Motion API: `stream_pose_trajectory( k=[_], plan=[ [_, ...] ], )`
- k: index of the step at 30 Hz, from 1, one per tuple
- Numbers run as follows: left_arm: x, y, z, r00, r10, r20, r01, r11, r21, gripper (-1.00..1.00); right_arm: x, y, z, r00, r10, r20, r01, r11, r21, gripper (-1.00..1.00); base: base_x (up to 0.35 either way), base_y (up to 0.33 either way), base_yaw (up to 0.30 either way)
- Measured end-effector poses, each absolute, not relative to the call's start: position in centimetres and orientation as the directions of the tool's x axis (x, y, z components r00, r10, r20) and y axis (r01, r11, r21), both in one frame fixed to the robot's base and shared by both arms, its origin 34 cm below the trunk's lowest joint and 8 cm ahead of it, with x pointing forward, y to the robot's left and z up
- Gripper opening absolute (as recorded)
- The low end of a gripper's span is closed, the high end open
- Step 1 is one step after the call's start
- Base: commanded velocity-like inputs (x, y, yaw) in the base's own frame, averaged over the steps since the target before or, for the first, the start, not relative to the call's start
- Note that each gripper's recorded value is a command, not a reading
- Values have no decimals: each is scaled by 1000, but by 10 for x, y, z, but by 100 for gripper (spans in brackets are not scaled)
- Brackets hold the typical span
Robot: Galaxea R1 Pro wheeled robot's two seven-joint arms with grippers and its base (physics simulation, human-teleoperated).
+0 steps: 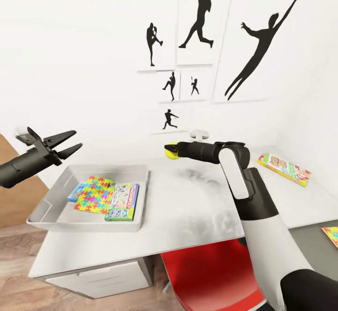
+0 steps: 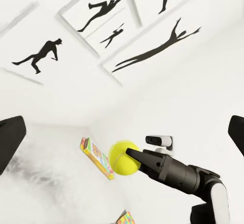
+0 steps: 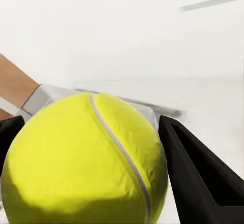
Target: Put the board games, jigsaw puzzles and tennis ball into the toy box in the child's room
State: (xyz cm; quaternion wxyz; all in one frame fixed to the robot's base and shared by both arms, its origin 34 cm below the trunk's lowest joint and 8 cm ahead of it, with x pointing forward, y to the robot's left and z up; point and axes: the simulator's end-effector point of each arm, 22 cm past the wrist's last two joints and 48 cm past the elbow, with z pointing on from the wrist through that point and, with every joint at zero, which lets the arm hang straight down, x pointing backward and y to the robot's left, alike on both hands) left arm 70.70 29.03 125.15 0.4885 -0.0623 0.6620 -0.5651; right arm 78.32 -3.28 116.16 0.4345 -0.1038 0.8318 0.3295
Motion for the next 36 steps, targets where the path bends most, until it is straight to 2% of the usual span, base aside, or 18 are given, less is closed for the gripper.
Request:
stream_pose_trajectory(
  k=[12, 36],
  plan=[
    [708, 313, 1255, -495, -607, -622, 447, 437, -781, 100, 781, -12, 1174, -600, 115, -792, -482, 738, 472, -100, 0, 0, 281],
    [701, 325, 1242, -506, -592, -627, 409, 476, -779, 100, 756, 48, 1126, -688, -13, -726, -515, 714, 475, -100, 0, 0, 284]
  ],
)
